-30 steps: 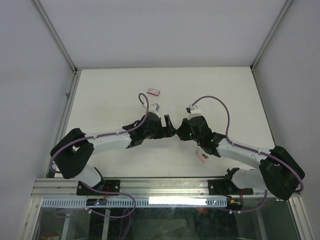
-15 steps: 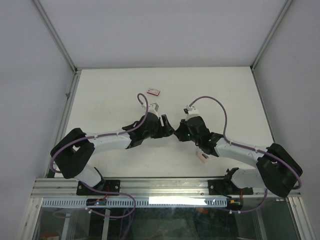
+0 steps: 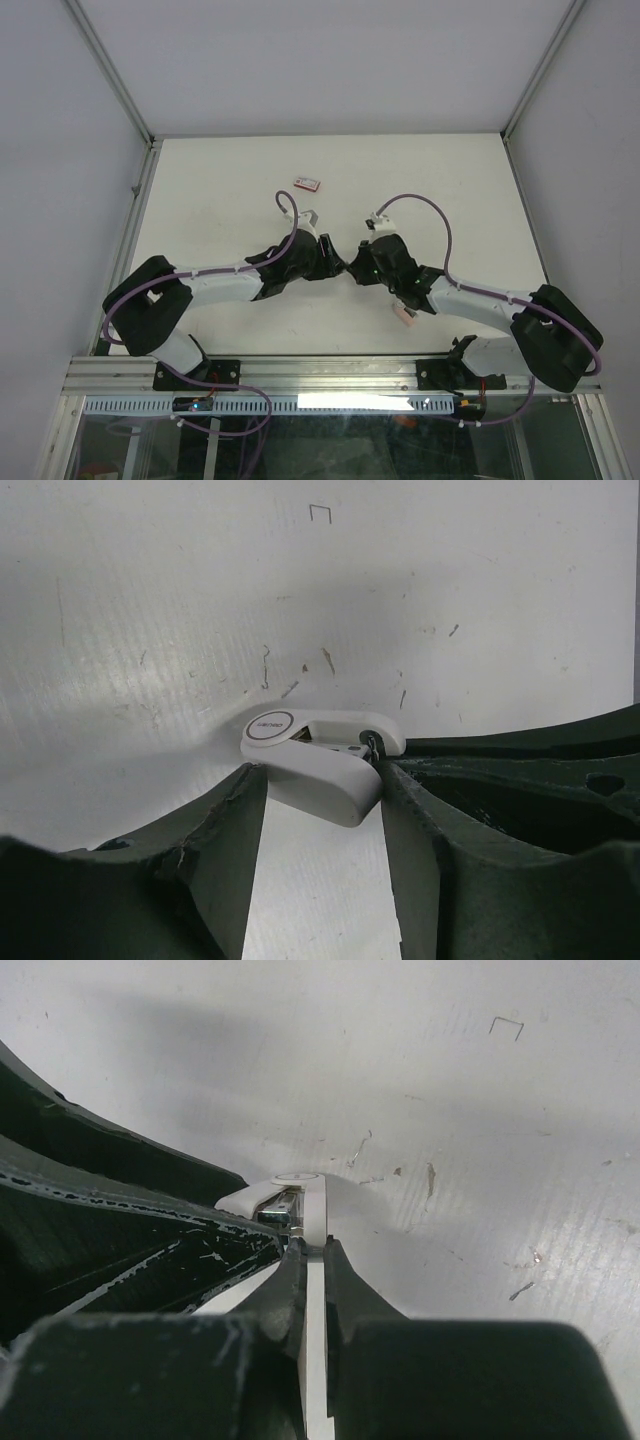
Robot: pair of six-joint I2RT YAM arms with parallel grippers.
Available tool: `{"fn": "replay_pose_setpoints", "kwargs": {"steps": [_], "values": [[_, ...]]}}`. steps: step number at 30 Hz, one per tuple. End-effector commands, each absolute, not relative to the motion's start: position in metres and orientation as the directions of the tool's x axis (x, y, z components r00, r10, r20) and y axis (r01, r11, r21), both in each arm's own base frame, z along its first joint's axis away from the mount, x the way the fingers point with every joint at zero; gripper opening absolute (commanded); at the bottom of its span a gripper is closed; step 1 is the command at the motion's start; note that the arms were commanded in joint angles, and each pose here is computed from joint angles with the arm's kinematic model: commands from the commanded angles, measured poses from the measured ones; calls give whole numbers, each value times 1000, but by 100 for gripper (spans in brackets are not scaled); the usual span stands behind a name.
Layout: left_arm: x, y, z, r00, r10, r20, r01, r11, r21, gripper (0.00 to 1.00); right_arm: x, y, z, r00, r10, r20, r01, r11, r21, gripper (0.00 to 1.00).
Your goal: Load the staples into the stapler
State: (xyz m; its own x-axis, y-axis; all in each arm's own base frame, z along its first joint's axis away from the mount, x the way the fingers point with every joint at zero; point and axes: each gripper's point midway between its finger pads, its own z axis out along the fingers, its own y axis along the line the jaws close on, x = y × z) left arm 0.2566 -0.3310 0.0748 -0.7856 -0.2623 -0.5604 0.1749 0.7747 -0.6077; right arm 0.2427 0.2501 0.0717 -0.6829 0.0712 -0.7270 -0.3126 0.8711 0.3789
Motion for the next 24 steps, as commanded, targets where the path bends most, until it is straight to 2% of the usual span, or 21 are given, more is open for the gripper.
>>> {"fn": "replay_pose_setpoints", "kwargs": {"steps": [1, 24], "values": [[259, -315, 62, -777, -267, -571, 144, 807, -573, 49, 262, 255, 98, -624, 160, -765, -280, 868, 410, 0], [259, -285, 59, -764, -291, -576, 99, 829, -551, 49, 266, 231, 84, -668, 259, -698, -185, 850, 493, 0]]}}
